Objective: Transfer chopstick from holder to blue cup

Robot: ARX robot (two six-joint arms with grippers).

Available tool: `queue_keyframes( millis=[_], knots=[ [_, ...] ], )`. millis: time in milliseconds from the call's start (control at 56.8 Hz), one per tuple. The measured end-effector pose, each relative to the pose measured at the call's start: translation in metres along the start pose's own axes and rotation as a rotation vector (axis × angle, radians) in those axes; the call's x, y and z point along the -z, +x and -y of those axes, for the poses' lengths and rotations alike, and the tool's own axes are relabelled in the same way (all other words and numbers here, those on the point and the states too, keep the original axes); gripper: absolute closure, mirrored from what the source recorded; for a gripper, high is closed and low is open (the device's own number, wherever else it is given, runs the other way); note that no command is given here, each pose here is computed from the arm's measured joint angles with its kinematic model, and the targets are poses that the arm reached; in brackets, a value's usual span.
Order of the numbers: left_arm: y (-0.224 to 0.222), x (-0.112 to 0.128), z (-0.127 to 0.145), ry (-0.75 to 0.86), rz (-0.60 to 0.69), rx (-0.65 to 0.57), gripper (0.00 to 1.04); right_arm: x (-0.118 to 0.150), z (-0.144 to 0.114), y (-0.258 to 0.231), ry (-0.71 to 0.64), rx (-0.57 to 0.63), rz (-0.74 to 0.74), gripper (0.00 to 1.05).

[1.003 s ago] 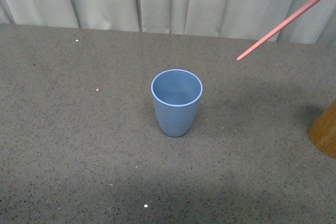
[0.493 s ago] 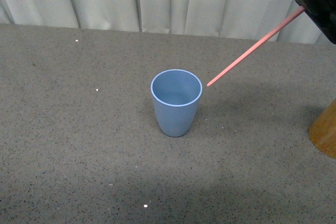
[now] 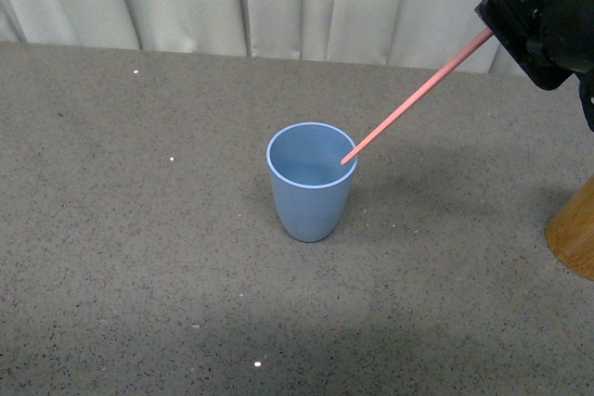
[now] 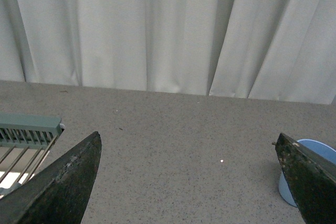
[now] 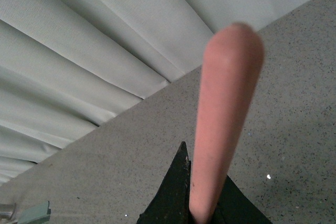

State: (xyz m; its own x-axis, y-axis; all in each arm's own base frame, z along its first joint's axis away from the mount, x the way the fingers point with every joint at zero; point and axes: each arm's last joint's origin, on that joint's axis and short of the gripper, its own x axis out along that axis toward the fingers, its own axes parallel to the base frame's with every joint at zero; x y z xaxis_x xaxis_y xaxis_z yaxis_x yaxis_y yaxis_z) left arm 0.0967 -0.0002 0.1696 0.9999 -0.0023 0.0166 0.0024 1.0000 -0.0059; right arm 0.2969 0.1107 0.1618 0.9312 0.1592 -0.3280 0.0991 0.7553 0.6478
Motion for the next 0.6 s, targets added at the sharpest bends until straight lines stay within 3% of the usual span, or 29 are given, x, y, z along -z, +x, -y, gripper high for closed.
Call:
queue_keyframes(
  millis=[299, 598],
  knots=[
    [0.0, 0.0, 0.0, 0.0, 0.0, 0.0, 0.07, 0.0013, -0.003, 0.0047, -0.005, 0.005, -0.004, 1.02],
    [0.0, 0.0, 0.0, 0.0, 0.0, 0.0, 0.07, 0.0027, -0.0067, 0.0056, -0.015, 0.006, -0.001, 0.53]
  ],
)
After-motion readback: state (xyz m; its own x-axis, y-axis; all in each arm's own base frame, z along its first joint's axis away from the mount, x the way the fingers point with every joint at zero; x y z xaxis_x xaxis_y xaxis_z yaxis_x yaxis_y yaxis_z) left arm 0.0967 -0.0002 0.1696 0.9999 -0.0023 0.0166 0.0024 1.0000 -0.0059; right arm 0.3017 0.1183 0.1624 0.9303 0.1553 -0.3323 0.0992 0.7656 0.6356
